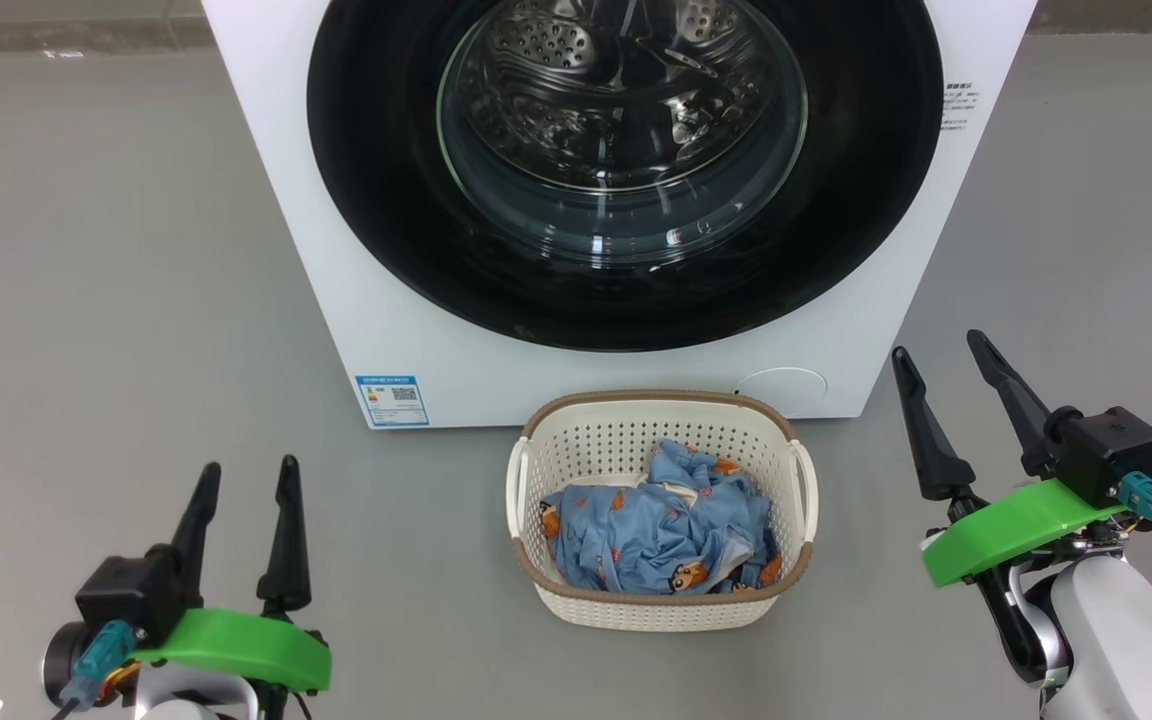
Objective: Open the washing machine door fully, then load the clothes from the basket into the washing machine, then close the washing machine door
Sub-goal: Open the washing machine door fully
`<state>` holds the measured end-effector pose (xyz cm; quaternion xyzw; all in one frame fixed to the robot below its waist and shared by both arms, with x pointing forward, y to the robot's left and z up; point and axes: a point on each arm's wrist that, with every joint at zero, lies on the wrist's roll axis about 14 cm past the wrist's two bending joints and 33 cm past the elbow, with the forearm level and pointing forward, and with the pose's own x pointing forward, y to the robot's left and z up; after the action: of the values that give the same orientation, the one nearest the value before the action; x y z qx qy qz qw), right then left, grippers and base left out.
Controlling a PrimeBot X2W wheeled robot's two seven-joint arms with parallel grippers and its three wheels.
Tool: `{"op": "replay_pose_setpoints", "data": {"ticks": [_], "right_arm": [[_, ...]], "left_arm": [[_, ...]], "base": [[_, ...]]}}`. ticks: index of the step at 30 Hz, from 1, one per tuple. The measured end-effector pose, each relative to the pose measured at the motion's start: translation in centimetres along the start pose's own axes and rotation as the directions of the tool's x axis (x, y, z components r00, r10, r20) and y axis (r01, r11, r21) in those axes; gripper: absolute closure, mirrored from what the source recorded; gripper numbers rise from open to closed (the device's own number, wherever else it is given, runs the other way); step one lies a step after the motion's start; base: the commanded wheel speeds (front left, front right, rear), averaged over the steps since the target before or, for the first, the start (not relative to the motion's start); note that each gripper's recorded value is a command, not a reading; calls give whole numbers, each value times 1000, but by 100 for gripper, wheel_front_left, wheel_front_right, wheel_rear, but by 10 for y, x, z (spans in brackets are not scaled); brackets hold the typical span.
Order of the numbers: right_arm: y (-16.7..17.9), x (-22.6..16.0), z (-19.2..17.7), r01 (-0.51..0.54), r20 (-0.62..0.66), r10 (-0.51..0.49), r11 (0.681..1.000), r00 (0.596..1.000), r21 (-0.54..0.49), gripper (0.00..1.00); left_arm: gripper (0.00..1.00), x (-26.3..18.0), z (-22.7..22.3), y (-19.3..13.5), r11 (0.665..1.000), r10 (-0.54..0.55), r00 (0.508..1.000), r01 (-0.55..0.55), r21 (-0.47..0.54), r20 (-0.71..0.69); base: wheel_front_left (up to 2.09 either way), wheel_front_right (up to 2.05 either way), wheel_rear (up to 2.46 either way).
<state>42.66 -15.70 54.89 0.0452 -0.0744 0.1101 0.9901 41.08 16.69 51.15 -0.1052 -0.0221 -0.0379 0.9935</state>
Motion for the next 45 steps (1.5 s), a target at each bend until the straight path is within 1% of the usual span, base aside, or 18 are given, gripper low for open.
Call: {"op": "replay_pose_setpoints", "data": {"ticks": [7, 18, 25, 30, 45], "right_arm": [[1, 0, 0, 0, 0, 0, 1000, 1000, 4, 0], [1, 0, 1, 0, 2, 0, 1000, 1000, 2, 0], [0, -1, 2, 2, 5, -2, 1000, 1000, 0, 0], [-1, -1, 2, 4, 5, -4, 1000, 1000, 0, 0], [1, -1, 5, 1, 13, -1, 1000, 1000, 1, 0]], "left_arm": [[0, 0, 0, 2, 1000, 6, 1000, -6, 8, -2], [0, -1, -2, 0, 1000, 1, 1000, -1, -5, -8], [0, -1, -1, -3, 1000, -9, 1000, 8, -17, -5], [0, -1, -1, -3, 1000, -9, 1000, 9, -21, -6], [0, -2, 1, -5, 1000, -15, 1000, 15, -17, -1]], "base": [[59, 59, -118], [114, 114, -229], [77, 77, -153], [32, 32, -63], [1, 1, -1]]}}
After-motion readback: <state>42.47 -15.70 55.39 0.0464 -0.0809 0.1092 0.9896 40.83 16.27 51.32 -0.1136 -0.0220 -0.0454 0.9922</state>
